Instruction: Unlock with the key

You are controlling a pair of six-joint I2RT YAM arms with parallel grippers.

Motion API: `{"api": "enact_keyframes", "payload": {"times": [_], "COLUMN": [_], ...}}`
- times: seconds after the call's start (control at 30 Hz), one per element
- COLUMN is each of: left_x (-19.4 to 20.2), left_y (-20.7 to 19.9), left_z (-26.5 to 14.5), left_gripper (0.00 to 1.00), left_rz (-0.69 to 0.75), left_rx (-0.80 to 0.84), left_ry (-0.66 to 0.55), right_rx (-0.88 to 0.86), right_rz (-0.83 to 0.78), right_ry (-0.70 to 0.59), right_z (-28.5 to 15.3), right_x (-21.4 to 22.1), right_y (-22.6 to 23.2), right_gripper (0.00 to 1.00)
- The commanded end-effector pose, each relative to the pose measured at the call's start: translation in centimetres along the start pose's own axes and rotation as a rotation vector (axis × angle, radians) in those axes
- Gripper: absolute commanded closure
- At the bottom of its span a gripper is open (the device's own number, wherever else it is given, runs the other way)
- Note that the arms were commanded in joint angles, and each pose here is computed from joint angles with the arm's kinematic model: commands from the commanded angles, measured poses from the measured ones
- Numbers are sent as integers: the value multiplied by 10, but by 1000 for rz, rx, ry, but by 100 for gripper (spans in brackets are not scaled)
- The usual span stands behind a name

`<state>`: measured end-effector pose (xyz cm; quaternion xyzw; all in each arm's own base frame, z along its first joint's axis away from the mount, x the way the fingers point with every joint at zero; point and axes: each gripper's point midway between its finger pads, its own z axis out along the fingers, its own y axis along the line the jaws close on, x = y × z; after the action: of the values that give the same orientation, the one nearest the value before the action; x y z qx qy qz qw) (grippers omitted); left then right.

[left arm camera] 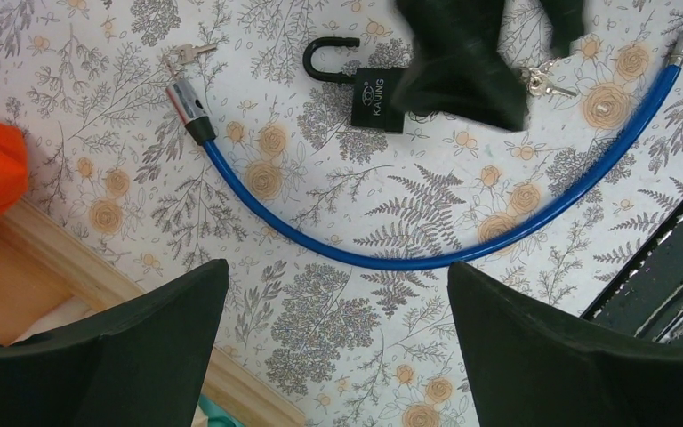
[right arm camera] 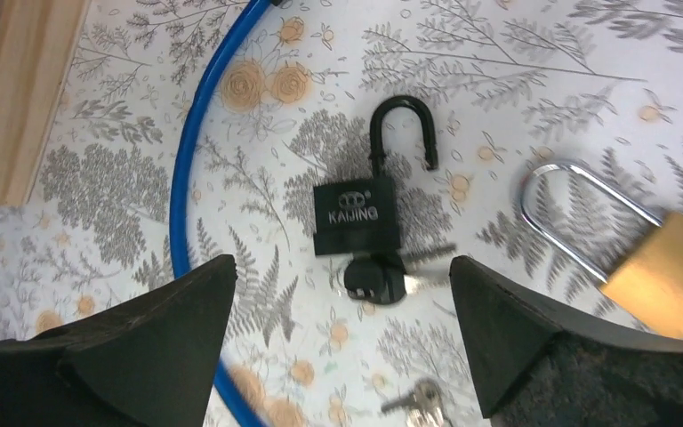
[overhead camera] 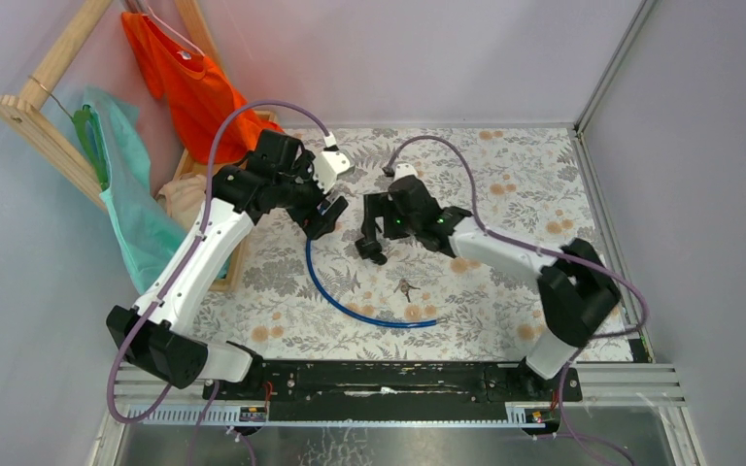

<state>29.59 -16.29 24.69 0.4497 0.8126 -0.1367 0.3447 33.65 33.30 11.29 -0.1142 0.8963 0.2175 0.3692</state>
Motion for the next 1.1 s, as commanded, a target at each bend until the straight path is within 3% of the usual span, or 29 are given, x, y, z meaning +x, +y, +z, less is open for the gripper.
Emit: {"api": "enact_keyframes", "payload": {"times": [0.0, 0.37, 0.73, 0.93, 1.07], "left_x": [-5, 22, 23, 24, 27], "left_y": [7, -2, -6, -8, -12], "left_z": [-7, 5, 2, 4, 5], "left_gripper": [0, 0, 0, 1, 7], "left_rz": [-14, -68, -61, -69, -69], "left_rx": [-35, 7, 20, 32, 58], "left_ry": [-19, 65, 55, 57, 74], "right_rx": [48, 46, 102, 102, 93], "right_rz": [-12, -98, -201, -217, -230], "right_ry": [16, 181, 175, 173, 196], "right_z": [-41, -60, -38, -29, -24], "right_x": [14, 114, 115, 110, 111], "right_y": [-16, -30, -33, -30, -27], "right_gripper": [9, 24, 41, 56, 67]}}
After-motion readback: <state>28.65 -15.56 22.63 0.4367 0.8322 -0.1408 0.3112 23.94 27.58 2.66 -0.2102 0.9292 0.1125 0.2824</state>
